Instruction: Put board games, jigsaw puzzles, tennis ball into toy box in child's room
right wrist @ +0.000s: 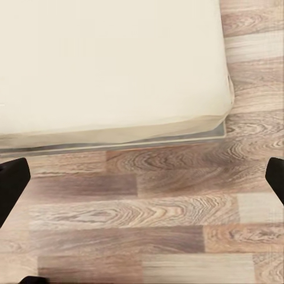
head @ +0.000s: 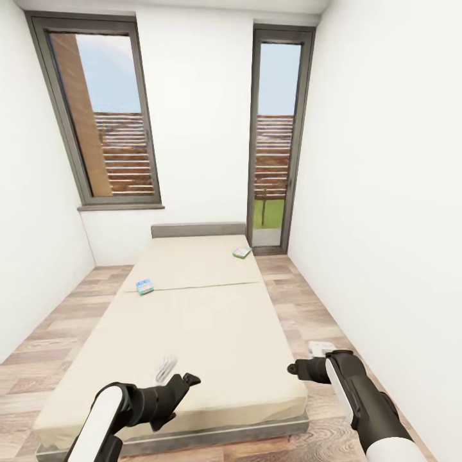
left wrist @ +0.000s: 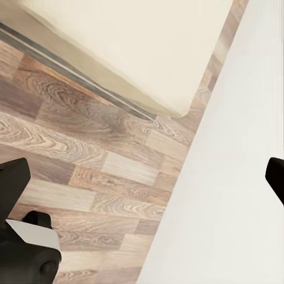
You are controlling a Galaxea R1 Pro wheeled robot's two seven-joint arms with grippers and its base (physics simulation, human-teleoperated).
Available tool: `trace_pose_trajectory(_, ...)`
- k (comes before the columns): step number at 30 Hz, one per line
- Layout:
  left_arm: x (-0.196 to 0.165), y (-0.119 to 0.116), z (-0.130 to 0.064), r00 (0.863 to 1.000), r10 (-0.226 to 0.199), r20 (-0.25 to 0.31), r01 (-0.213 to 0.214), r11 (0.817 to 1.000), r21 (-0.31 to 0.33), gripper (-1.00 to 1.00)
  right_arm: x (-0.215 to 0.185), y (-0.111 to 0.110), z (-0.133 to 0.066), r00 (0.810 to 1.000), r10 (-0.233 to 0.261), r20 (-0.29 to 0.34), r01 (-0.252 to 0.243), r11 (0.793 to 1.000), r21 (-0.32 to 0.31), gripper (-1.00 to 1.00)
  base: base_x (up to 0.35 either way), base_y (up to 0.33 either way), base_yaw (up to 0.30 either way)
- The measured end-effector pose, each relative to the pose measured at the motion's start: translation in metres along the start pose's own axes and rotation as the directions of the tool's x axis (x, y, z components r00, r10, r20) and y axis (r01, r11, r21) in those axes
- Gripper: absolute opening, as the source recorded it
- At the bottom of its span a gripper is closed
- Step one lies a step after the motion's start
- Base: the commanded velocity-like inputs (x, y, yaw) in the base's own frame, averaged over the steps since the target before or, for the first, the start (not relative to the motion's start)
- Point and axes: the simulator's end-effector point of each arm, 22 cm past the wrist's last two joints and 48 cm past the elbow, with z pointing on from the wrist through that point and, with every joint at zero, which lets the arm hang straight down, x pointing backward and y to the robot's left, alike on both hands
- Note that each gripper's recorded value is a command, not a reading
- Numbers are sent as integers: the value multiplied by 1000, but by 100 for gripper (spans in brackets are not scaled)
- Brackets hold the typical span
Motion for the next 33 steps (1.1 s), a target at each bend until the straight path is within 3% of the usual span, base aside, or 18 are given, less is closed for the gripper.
trace_pose_trajectory(11, -25, -22, -19, 999, -17, 44, 15, 998, 54, 100, -5, 25, -14, 1000, -11, 0, 11, 995, -96, 100, 0, 0, 0)
trace_pose_trajectory(33, -48, -27, -47, 993, -82, 86, 76, 994, 75, 100, -12, 35, -37, 1000, -20, -1, 20, 991, -129, 100, 0, 0, 0)
